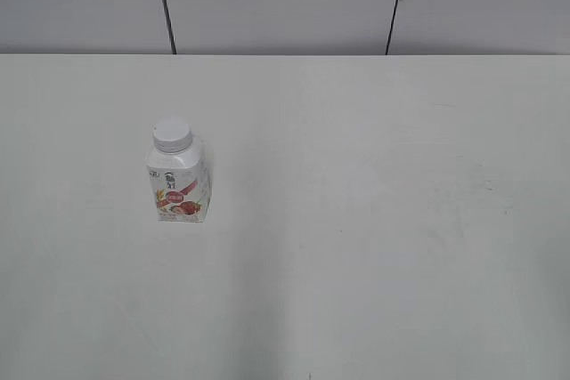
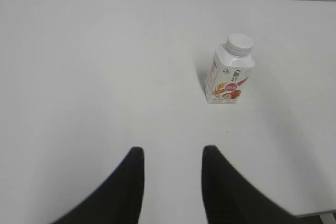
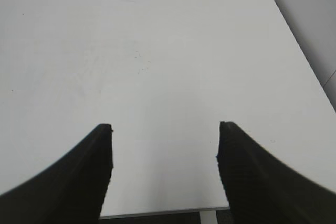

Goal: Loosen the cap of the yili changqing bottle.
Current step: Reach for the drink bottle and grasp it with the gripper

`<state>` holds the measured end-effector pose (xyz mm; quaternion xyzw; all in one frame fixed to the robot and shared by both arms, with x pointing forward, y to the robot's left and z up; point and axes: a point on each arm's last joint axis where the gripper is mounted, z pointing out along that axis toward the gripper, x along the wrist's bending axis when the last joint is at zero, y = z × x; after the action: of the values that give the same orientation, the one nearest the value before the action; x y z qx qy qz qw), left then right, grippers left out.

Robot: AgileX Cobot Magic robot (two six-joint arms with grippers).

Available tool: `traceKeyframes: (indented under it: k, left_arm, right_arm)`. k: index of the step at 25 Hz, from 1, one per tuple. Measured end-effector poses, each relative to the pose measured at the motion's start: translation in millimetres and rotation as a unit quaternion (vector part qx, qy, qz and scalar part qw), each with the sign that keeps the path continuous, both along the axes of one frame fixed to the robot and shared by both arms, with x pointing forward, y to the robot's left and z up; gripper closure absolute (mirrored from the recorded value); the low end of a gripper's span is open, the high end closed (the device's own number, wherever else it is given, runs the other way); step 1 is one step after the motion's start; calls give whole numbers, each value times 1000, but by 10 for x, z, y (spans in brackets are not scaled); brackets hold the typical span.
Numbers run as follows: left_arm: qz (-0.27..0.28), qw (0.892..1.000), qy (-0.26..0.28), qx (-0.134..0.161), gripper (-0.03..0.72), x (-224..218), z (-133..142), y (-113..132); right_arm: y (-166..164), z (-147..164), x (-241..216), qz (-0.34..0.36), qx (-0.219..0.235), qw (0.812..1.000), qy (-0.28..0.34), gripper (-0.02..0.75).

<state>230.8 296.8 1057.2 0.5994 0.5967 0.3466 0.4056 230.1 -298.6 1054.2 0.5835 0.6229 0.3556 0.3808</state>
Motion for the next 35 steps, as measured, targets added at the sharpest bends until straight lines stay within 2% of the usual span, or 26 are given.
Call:
traceKeyframes:
  k: [26, 30, 32, 35]
  left_arm:
    - [0, 1000, -4, 0, 448, 0, 10, 1]
    - [4, 998, -68, 0, 448, 43, 247, 7]
    - [9, 995, -100, 9, 448, 138, 386, 19]
    - [17, 993, -116, 30, 448, 396, 503, 39]
  right_arm:
    - [0, 0, 0, 0, 0, 1000, 0, 237]
    - [0, 0, 0, 0, 0, 1000, 0, 237]
    - [0, 0, 0, 0, 0, 1000, 0, 237]
    - [0, 0, 0, 0, 0, 1000, 0, 237]
